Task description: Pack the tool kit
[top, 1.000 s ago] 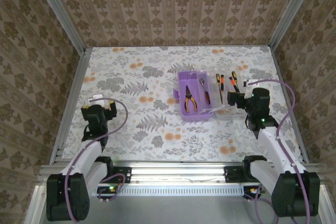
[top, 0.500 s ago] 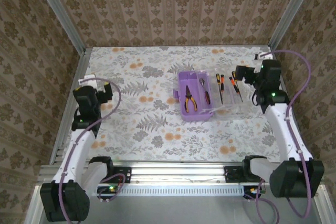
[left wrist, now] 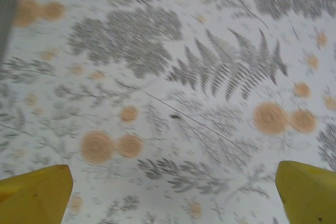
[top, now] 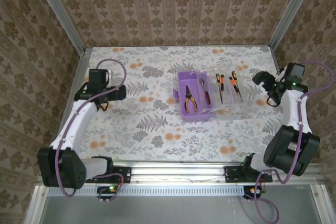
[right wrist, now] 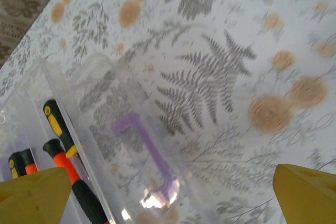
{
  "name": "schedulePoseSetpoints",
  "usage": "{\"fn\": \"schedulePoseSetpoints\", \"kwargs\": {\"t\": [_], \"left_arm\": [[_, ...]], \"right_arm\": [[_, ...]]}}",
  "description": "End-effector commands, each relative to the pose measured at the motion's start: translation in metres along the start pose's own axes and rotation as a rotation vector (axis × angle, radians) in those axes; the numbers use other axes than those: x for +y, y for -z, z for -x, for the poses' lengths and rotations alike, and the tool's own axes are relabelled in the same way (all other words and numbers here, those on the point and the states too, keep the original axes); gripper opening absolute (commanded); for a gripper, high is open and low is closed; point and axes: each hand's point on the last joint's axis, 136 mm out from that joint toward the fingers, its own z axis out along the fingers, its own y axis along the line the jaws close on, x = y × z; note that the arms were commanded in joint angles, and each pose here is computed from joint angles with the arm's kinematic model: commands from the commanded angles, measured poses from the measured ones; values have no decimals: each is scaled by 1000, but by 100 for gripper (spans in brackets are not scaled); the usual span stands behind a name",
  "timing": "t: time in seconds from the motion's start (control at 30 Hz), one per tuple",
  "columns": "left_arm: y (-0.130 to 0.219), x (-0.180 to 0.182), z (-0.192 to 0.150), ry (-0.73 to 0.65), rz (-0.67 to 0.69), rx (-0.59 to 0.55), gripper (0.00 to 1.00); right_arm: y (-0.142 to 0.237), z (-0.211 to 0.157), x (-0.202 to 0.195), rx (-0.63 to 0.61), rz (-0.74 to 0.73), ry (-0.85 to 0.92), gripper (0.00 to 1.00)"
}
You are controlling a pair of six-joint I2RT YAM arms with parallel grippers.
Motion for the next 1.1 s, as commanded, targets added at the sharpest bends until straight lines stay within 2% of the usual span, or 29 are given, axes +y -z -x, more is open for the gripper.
{"fn": "schedulePoseSetpoints", "kwargs": {"t": [0.0,0.27,0.5,0.77,1.07], "left_arm": [[-5,-32,-12,-14,-82,96,100],[-54,-114,-19,-34,-262,184,100],[-71,-179,-6,-87,-388,189,100],[-90,-224,4,-101,-493,203,100],[-113,-254,0,-118,-538,236,100]], "right_arm": [[-6,-11,8,49,59,-70,100],[-38,-16,-6,87,0,-71,100],[-43,-17,-9,105,-41,-36,100],[-46,-22,-12,137,-85,8,100],[-51,-32,11,180,-83,121,100]]}}
